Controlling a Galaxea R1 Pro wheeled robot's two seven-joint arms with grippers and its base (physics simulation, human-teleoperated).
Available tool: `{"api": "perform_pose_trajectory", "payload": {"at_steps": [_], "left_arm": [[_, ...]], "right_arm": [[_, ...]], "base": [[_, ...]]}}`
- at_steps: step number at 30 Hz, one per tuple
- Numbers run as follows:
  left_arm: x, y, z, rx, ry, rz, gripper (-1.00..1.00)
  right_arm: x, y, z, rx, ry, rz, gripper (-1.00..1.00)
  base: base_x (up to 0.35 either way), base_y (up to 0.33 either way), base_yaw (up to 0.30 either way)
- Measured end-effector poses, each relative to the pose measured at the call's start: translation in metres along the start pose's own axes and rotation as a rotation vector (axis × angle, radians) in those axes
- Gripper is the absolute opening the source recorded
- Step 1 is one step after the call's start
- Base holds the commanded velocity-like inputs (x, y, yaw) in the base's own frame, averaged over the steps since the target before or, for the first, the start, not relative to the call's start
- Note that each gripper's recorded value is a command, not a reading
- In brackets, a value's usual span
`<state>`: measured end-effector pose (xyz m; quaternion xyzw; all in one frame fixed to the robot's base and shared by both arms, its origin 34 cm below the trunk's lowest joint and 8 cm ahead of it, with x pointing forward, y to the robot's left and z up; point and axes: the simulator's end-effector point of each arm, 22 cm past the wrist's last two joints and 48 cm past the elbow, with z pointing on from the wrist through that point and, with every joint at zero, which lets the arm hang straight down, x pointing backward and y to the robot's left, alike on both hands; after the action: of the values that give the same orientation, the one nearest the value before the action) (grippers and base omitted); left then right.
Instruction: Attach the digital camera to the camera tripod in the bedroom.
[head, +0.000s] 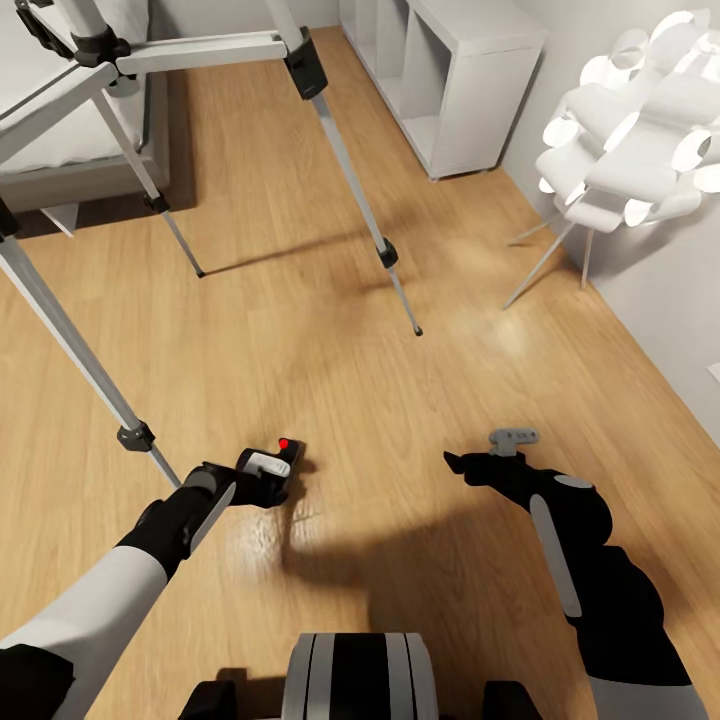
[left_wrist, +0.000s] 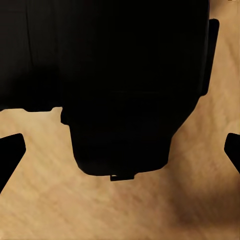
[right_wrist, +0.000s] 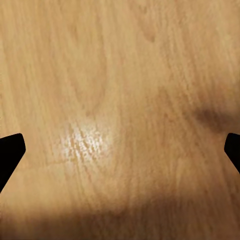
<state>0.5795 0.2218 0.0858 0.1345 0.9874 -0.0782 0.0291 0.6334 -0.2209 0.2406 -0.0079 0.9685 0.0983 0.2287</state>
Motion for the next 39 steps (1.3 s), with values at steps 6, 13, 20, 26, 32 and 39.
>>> {"api": "perform_pose_trajectory", "payload": {"at_steps": [6,13,20,26,32,39], "left_arm": [[-0.003,-0.001,-0.001,0.0,-0.006,0.002,1.0],[-0.004,0.001,0.0,-0.001,-0.011,0.005,1.0],[0.0,0.001,0.005,0.001,-0.002,0.005,1.0],[0.0,0.002,0.005,-0.004,-0.006,0.005,1.0],[-0.003,0.004,0.005,-0.01,-0.02,0.006,1.0],[-0.005,0.004,0.005,-0.012,-0.027,0.007,1.0]], "right_arm": [[0.001,0.0,0.0,0.0,0.001,0.0,1.0],[0.003,0.0,0.002,-0.001,0.006,0.001,1.0],[0.01,-0.001,0.006,0.0,0.02,0.003,1.0],[0.01,-0.001,0.006,0.0,0.02,0.003,1.0],[0.011,0.0,0.006,-0.001,0.021,0.003,1.0],[0.012,0.006,0.007,-0.014,0.025,-0.006,1.0]], "base": [[0.0,0.0,0.0],[0.0,0.0,0.0],[0.0,0.0,0.0],[0.0,0.0,0.0],[0.0,0.0,0.0],[0.0,0.0,0.0]]}}
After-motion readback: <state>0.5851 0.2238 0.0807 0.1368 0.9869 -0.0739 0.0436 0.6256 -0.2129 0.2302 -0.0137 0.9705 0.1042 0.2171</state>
